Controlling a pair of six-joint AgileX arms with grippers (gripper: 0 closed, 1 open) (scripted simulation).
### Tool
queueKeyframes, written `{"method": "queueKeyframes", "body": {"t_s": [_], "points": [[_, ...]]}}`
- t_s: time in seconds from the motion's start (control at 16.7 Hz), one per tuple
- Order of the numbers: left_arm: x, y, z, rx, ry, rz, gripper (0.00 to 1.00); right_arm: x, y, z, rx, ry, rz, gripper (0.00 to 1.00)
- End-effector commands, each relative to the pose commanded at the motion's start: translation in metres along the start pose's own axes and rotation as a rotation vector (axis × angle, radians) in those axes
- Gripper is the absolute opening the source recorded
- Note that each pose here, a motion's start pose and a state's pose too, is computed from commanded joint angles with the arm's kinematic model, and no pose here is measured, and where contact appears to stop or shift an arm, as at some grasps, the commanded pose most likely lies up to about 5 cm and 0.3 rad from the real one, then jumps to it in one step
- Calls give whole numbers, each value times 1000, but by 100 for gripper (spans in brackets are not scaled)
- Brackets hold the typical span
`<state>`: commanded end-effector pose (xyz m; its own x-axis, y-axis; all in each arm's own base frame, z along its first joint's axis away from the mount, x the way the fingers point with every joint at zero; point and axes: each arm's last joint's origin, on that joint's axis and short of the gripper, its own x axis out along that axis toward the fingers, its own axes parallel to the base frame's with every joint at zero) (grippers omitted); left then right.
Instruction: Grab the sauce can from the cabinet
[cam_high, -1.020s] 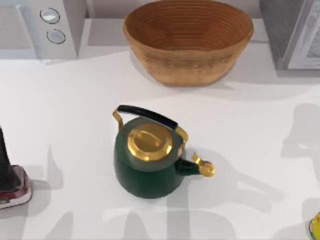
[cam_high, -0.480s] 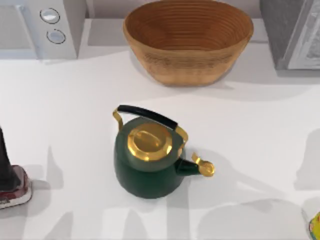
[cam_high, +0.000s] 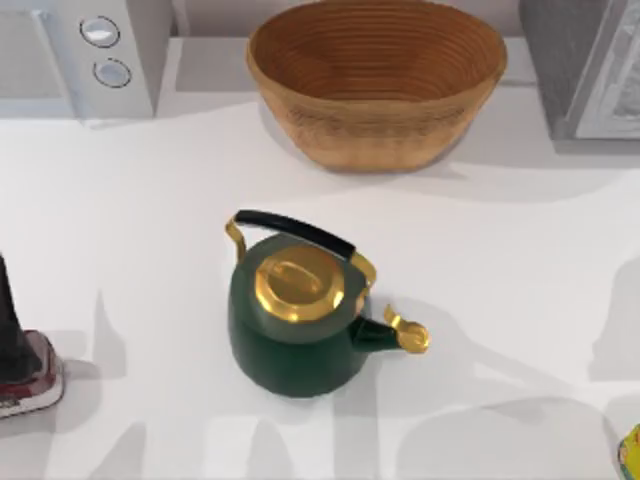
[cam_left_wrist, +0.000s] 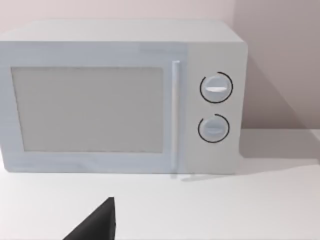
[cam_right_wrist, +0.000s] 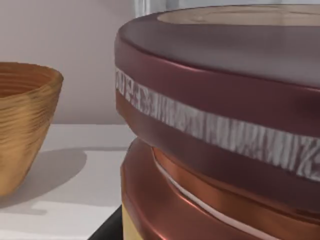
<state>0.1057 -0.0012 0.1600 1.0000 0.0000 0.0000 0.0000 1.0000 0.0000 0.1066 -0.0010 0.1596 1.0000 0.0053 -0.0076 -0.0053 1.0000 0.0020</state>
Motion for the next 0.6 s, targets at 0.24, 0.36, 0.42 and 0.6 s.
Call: {"method": "queueKeyframes", "body": {"t_s": [0.24,0.36,0.42,0.6], "points": [[0,0,0,0,0,0,100,8,-1,7,1,-11,53,0],[0,0,0,0,0,0,100,17,-1,14,1,-20,104,0],[0,0,0,0,0,0,100,23,-2,17,0,-26,135,0],[0,0,0,0,0,0,100,47,-4,25,-5,-38,243,0]]}}
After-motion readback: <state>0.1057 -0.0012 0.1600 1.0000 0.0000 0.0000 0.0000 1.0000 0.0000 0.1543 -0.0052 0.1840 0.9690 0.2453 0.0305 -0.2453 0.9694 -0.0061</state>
